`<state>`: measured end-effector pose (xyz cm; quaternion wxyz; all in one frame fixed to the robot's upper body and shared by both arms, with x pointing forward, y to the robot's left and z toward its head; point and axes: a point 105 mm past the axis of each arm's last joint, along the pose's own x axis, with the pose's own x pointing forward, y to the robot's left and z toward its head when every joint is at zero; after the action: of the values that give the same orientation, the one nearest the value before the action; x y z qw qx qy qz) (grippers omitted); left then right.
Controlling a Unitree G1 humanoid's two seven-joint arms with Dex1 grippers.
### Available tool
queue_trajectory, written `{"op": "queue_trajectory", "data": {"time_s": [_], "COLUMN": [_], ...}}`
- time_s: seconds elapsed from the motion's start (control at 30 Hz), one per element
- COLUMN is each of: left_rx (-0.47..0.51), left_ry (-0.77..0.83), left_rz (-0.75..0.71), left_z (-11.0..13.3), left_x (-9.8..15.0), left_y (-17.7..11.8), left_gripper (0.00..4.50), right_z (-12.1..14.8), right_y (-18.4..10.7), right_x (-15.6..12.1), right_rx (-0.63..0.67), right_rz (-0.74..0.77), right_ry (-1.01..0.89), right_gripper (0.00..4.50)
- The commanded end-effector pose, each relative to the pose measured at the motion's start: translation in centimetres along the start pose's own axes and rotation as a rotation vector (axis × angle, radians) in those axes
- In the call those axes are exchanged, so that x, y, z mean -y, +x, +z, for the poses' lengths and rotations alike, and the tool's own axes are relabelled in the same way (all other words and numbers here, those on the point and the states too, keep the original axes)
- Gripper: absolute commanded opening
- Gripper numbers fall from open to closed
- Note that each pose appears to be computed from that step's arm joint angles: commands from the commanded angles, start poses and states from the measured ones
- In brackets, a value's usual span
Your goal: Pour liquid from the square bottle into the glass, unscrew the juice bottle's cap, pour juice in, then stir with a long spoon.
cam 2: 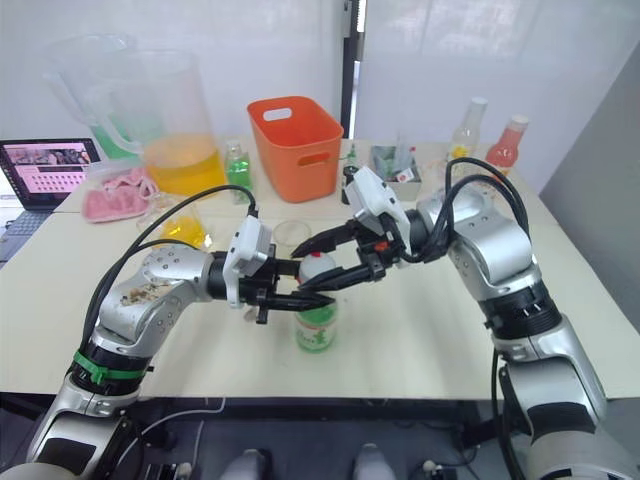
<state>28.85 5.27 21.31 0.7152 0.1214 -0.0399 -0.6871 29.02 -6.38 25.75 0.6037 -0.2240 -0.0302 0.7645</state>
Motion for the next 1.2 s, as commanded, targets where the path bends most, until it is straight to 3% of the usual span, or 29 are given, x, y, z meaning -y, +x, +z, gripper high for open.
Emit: {"op": "queue_trajectory", "data": {"time_s": [0.03, 0.13, 0.23, 0.37, 0.57, 0.8, 1.13, 1.2], "left_rx": [-0.015, -0.011, -0.009, -0.001, 0.022, -0.002, 0.006, 0.007], "left_ry": [-0.031, -0.032, -0.032, -0.037, -0.086, -0.103, -0.103, -0.103], "left_rz": [-0.004, -0.003, -0.007, -0.014, 0.016, -0.026, -0.046, -0.045], "left_z": [-0.5, -0.5, -0.5, -0.6, -0.6, -1.6, -1.7, -1.6], "left_x": [-0.1, -0.3, -0.4, -0.7, -1.5, -1.2, -1.1, -1.1], "left_y": [-0.3, -0.2, -0.1, 0.1, 1.2, 2.0, 2.3, 2.3], "left_gripper": [1.46, 1.46, 1.46, 1.46, 1.46, 1.45, 1.44, 1.44], "right_z": [0.9, 1.8, 2.3, 3.3, 3.3, 1.4, 1.0, 1.0], "right_y": [-0.8, -1.6, -2.5, -3.7, -1.8, -1.1, -0.5, -0.4], "right_x": [0.3, 0.3, 0.0, -0.5, -2.0, -2.3, -2.1, -2.2], "right_rx": [-0.009, 0.011, 0.024, 0.115, 0.213, 0.115, 0.106, 0.108], "right_rz": [-0.029, -0.079, -0.129, -0.313, -0.467, -0.711, -0.794, -0.788], "right_ry": [-0.040, -0.041, -0.029, 0.069, 0.177, 0.290, 0.356, 0.366], "right_gripper": [3.79, 4.50, 4.50, 4.50, 4.50, 4.50, 4.50, 3.97]}}
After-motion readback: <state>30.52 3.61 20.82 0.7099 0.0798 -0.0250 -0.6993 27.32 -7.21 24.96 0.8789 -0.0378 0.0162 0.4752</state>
